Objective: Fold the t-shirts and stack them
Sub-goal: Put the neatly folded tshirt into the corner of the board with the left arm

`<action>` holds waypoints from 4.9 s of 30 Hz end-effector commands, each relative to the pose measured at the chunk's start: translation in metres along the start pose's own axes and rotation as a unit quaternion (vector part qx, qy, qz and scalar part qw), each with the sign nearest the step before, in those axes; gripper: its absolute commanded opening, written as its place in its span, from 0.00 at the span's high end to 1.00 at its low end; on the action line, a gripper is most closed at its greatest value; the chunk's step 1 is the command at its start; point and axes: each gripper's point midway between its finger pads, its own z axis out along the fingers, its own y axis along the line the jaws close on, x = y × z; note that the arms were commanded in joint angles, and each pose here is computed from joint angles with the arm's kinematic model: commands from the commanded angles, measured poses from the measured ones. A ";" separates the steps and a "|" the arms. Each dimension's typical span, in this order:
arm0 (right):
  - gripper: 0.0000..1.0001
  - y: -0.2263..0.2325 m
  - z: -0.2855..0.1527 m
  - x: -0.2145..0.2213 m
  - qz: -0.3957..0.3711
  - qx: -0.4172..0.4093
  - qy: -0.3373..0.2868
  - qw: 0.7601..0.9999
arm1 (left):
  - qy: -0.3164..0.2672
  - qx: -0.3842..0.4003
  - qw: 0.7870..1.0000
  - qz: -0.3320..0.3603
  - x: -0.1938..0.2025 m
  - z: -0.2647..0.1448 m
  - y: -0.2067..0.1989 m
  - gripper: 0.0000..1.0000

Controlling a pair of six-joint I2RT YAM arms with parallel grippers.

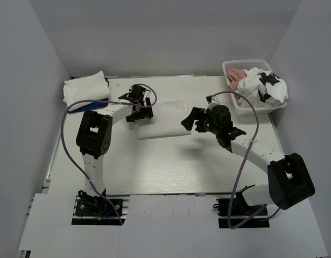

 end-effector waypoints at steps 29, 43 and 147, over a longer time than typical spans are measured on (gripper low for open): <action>0.10 -0.019 -0.015 -0.027 -0.036 0.048 -0.084 0.995 | -0.176 -0.197 0.955 0.132 -0.120 -0.096 0.059 1.00; 0.10 -0.027 -0.018 -0.041 -0.049 0.074 -0.116 0.989 | -0.259 -0.229 0.934 0.093 -0.247 -0.133 0.085 1.00; 0.10 -0.007 -0.073 -0.032 0.031 0.059 -0.102 0.993 | -0.192 0.082 0.972 -0.104 -0.038 -0.174 -0.001 0.01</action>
